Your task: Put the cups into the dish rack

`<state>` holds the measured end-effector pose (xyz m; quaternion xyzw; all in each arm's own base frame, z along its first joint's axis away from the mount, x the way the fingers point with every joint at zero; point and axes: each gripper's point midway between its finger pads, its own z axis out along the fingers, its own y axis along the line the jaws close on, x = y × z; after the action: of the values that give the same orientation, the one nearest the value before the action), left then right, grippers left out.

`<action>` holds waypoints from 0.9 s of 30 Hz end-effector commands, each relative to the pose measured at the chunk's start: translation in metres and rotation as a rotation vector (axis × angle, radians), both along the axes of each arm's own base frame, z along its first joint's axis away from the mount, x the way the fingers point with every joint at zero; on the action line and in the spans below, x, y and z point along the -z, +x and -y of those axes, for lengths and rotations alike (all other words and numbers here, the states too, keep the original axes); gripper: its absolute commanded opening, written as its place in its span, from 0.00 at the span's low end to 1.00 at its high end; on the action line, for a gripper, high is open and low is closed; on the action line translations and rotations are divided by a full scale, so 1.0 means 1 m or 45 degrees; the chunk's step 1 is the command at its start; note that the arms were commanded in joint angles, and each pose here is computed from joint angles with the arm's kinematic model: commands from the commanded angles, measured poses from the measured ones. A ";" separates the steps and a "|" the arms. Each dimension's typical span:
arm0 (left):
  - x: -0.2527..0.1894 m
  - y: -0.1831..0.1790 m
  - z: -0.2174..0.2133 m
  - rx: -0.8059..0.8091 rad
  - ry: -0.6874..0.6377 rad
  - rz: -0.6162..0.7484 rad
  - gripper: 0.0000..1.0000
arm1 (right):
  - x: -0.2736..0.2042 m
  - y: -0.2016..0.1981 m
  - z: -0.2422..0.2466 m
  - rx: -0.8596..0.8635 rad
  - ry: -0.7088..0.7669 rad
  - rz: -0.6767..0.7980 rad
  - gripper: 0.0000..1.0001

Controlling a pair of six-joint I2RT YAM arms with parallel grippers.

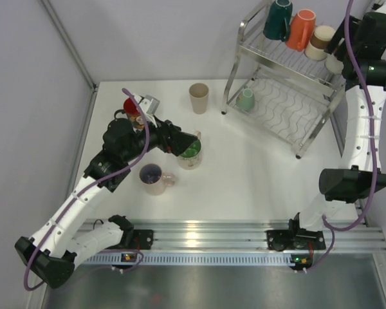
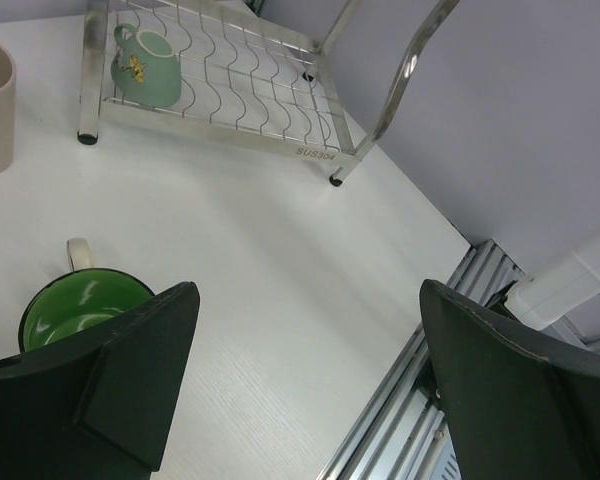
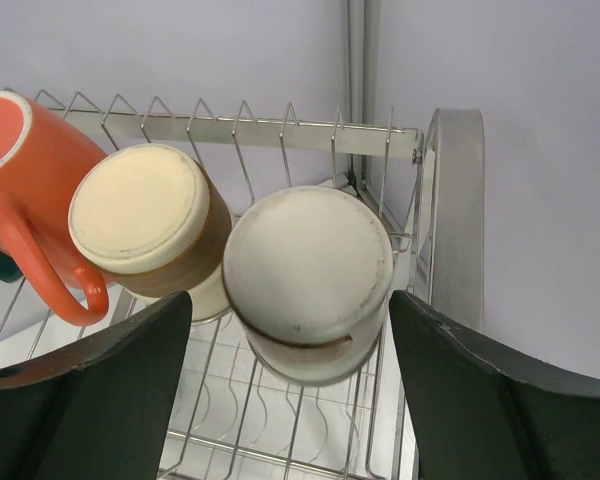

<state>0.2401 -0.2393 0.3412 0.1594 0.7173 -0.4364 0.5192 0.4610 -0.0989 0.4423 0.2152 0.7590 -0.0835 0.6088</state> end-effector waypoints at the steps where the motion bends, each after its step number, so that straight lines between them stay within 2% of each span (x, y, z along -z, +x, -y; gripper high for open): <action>1: -0.009 0.000 0.003 0.020 -0.033 0.026 0.97 | -0.029 -0.014 0.009 0.045 -0.014 0.091 0.81; 11: -0.013 0.000 0.002 0.017 -0.031 0.047 0.98 | -0.050 -0.023 0.003 0.009 -0.025 0.156 0.77; 18: -0.037 0.013 -0.015 -0.159 -0.070 0.113 0.98 | -0.083 -0.057 -0.013 -0.047 0.019 0.257 0.77; 22: -0.031 0.025 -0.030 -0.262 0.070 0.116 0.98 | -0.098 -0.081 -0.042 -0.163 0.065 0.326 0.76; 27: -0.027 0.023 -0.042 -0.300 0.178 0.129 0.94 | -0.105 -0.099 -0.118 -0.458 0.098 0.360 0.75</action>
<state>0.2618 -0.2121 0.3617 0.1280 0.7285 -0.3532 0.5729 0.3773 -0.0297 0.5351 0.1635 0.7009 0.0213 0.6940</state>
